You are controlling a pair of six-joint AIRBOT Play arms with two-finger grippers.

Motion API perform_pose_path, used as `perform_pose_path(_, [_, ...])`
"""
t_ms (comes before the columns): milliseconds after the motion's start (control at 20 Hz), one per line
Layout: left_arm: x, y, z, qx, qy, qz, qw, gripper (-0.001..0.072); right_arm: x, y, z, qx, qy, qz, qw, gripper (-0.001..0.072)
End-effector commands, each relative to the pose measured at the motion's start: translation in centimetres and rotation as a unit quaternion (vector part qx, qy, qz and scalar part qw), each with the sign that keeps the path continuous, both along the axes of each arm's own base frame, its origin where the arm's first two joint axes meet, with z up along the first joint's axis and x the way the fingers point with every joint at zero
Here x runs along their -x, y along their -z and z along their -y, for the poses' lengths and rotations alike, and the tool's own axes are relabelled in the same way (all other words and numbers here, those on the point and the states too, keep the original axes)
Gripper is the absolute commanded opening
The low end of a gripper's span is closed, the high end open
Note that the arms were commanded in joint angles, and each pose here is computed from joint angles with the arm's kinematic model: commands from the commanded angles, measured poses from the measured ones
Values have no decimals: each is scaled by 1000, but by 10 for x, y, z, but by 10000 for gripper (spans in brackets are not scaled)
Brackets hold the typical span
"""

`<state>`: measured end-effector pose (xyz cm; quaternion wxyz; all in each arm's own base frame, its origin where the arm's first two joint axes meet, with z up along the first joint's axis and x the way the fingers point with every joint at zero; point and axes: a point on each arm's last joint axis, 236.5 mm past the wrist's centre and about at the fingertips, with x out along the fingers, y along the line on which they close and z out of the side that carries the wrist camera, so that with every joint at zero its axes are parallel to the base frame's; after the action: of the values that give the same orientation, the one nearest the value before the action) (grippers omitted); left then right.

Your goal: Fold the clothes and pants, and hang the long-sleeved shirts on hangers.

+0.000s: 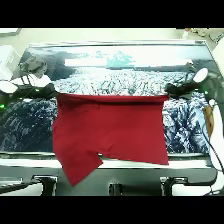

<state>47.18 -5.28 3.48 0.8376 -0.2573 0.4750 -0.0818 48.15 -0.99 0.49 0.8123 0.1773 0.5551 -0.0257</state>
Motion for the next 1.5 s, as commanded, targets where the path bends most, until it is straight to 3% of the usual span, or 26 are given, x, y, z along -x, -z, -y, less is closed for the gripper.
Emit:
perform_pose_path(0, [-56, 29, -18, -2, -56, 42, 998, 23, -86, -2, 9, -11, 72, 153, 986, 36])
perform_pose_path(200, [-99, 22, -31, -20, -97, 108, 989, 23, -122, -7, 25, 0, 102, 231, 968, 36])
perform_pose_path(500, [-89, 86, 25, -8, -49, 44, 998, 23, -100, 72, 3, -58, 118, 116, 984, 36])
perform_pose_path(600, [-76, 74, 32, -5, -24, 29, 999, 23, -90, 62, 0, -53, 98, 99, 989, 36])
perform_pose_path(750, [-35, 37, 2, -57, 30, -5, 998, 23, -53, 20, 1, 3, 14, 66, 998, 36])
perform_pose_path(900, [34, 26, -17, -70, 80, -107, 989, 23, 30, -1, 11, 51, -35, -63, 996, 36])
perform_pose_path(1100, [102, 66, 18, -46, 141, -226, 963, 23, 92, 30, 6, 41, -66, -183, 980, 36])
perform_pose_path(1450, [147, 113, 29, -45, 134, -295, 945, 23, 131, 72, 4, 31, -63, -261, 963, 36])
